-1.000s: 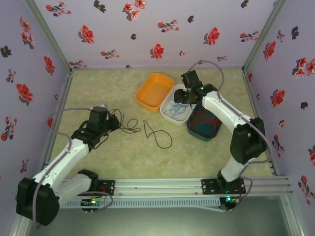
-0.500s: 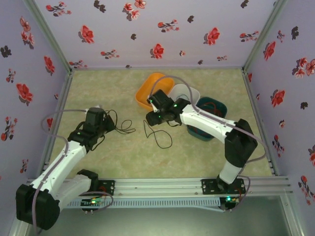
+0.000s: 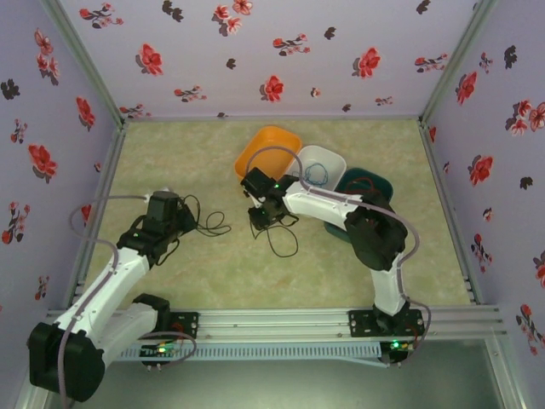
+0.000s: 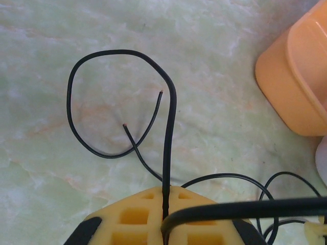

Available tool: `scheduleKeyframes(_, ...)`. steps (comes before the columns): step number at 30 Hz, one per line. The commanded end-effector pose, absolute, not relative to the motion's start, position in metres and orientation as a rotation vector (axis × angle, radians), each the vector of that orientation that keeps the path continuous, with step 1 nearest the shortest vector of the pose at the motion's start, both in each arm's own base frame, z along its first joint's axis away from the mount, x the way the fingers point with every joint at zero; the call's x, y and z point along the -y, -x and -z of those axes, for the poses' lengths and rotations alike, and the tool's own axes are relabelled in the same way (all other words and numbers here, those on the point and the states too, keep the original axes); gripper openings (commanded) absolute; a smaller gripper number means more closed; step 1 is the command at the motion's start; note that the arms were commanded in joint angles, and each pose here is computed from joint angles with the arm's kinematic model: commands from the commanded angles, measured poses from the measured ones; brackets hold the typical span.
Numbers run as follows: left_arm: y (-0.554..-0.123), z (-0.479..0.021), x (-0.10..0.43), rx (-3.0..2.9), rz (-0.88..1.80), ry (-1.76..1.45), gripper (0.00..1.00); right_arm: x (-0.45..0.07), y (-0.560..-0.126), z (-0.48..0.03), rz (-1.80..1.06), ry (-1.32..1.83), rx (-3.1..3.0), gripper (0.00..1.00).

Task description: Untangle the cables

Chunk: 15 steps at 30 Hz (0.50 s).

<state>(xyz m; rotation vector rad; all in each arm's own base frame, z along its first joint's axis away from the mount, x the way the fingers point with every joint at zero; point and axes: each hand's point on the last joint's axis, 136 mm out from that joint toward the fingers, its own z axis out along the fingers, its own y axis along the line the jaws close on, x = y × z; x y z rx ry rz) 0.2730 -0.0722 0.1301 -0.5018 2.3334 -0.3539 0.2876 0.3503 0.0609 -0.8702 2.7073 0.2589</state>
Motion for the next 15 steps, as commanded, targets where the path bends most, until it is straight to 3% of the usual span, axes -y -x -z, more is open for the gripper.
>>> scheduleKeyframes(1,-0.273,-0.131,0.066,-2.316,0.338,0.542,0.0,-0.353,-0.296,-0.076,-0.218,0.882,-2.668,0.19)
scheduleKeyframes(4,-0.273,-0.13,0.065,-2.316,0.338,0.544,0.0,-0.358,-0.298,-0.093,-0.252,0.872,-2.633,0.02)
scheduleKeyframes(5,-0.273,-0.13,0.065,-2.317,0.338,0.542,0.0,-0.358,-0.298,-0.1,-0.266,0.87,-2.624,0.0)
scheduleKeyframes(15,-0.273,-0.13,0.065,-2.317,0.335,0.533,0.0,-0.354,-0.306,-0.202,-0.401,0.755,-2.447,0.0)
